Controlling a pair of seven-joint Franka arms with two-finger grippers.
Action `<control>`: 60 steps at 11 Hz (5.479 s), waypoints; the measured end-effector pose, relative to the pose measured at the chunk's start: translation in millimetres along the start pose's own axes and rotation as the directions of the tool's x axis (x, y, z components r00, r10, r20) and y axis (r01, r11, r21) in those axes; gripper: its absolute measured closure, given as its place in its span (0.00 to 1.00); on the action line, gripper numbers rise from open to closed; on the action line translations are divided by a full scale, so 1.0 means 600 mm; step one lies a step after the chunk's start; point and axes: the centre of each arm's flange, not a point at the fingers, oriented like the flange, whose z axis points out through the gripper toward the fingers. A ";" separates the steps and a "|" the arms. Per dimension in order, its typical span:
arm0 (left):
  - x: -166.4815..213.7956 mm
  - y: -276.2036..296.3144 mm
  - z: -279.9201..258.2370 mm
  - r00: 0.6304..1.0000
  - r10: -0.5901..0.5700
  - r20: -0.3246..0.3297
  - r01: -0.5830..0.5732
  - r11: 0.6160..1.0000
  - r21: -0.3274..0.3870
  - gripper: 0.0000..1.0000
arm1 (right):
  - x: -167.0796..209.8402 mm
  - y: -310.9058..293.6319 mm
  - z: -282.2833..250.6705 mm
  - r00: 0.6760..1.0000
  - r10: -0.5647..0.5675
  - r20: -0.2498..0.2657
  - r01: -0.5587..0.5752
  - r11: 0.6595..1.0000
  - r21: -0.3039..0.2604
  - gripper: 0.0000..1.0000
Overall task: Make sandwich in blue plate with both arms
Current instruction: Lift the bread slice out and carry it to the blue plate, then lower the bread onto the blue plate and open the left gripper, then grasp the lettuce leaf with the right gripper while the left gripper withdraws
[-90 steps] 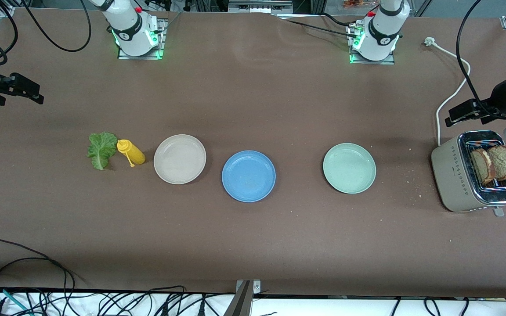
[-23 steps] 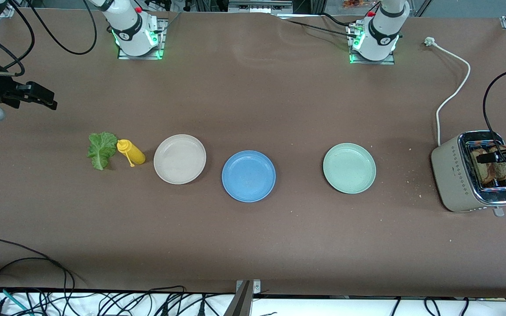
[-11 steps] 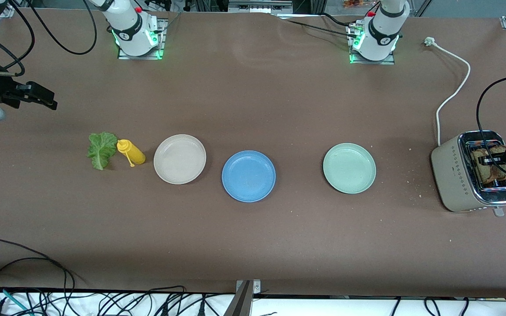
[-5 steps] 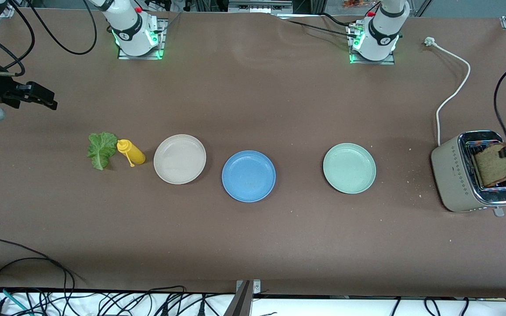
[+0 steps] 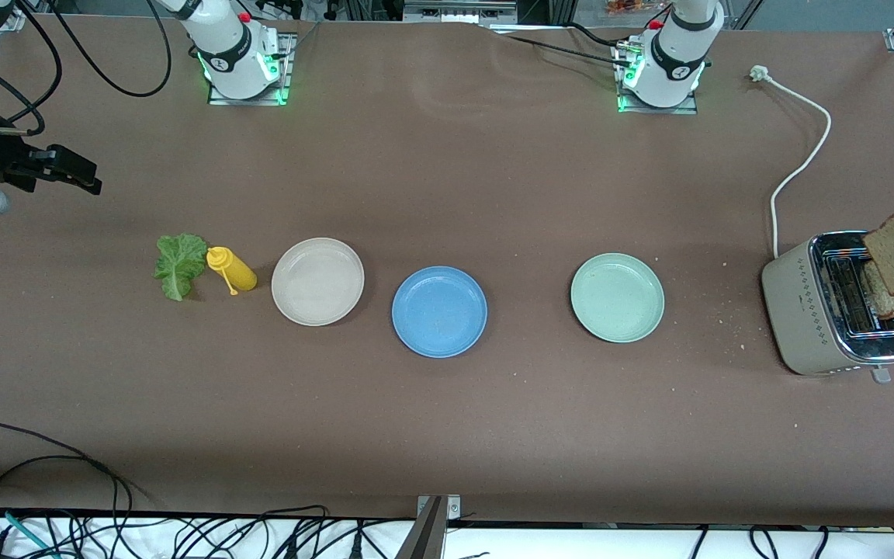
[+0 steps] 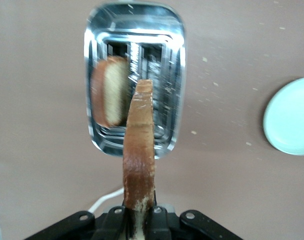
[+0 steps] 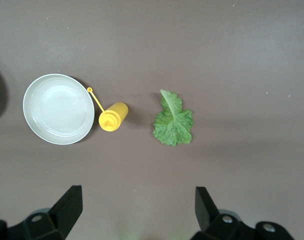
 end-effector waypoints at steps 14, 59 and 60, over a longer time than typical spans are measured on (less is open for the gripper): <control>-0.072 0.700 0.077 0.919 -0.318 0.231 0.393 0.768 -0.506 0.90 | 0.004 0.000 0.007 1.000 0.001 0.007 -0.001 1.000 -0.001 0.00; -0.050 1.016 0.434 0.892 -0.384 0.239 0.449 0.812 -0.372 0.00 | 0.006 -0.002 0.008 1.000 -0.004 0.009 0.004 1.000 -0.001 0.00; -0.032 0.981 0.396 0.895 -0.386 0.225 0.444 0.823 -0.355 0.00 | 0.006 -0.001 0.009 1.000 -0.003 0.012 0.003 1.000 -0.002 0.00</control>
